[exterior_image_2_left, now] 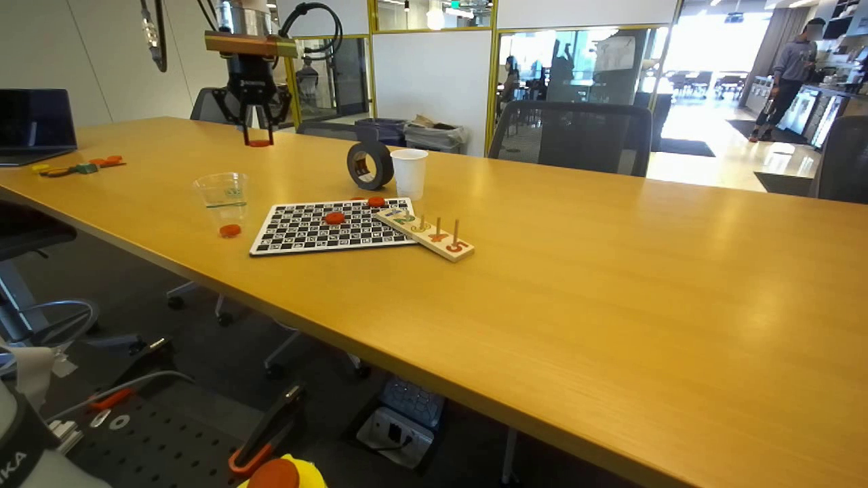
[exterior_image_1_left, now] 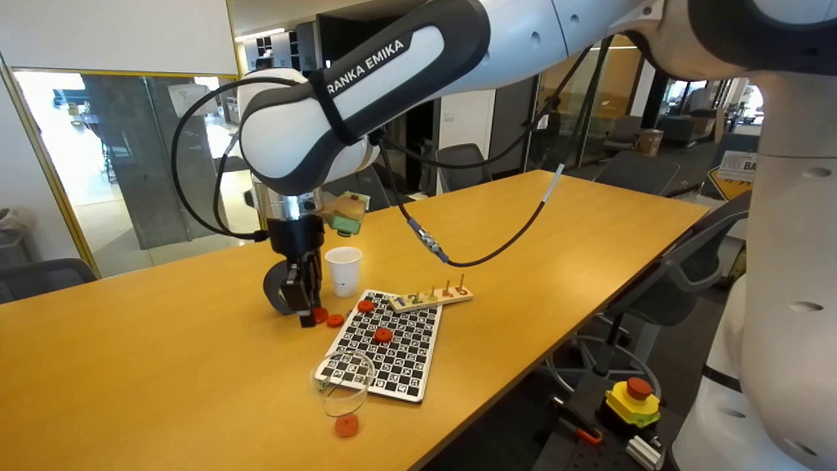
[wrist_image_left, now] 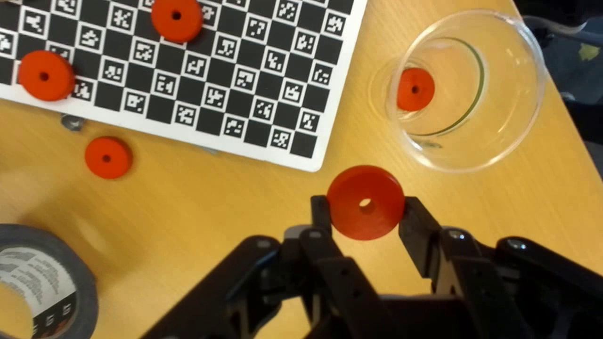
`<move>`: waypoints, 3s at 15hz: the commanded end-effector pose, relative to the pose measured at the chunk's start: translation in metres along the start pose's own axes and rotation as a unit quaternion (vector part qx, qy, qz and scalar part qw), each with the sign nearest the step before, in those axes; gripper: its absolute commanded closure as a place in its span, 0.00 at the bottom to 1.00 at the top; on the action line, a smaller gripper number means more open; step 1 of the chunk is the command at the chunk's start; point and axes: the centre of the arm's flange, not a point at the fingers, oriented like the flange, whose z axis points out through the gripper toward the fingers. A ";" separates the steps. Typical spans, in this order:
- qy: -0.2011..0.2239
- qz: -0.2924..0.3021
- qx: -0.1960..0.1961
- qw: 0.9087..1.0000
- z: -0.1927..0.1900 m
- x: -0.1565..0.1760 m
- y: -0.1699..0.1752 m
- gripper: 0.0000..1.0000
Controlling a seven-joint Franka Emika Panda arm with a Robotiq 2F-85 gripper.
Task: Pick up the orange tokens from the table and put them in the colourless cup. Pick up the blue token and put it in the white cup.
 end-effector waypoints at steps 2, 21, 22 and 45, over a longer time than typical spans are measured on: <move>0.001 -0.035 0.017 0.999 0.011 -0.027 -0.032 0.79; 0.003 -0.072 0.037 0.997 0.033 -0.039 -0.057 0.32; 0.006 -0.064 0.033 0.997 0.032 -0.039 -0.054 0.29; 0.051 0.187 -0.104 0.975 0.074 0.003 0.122 0.00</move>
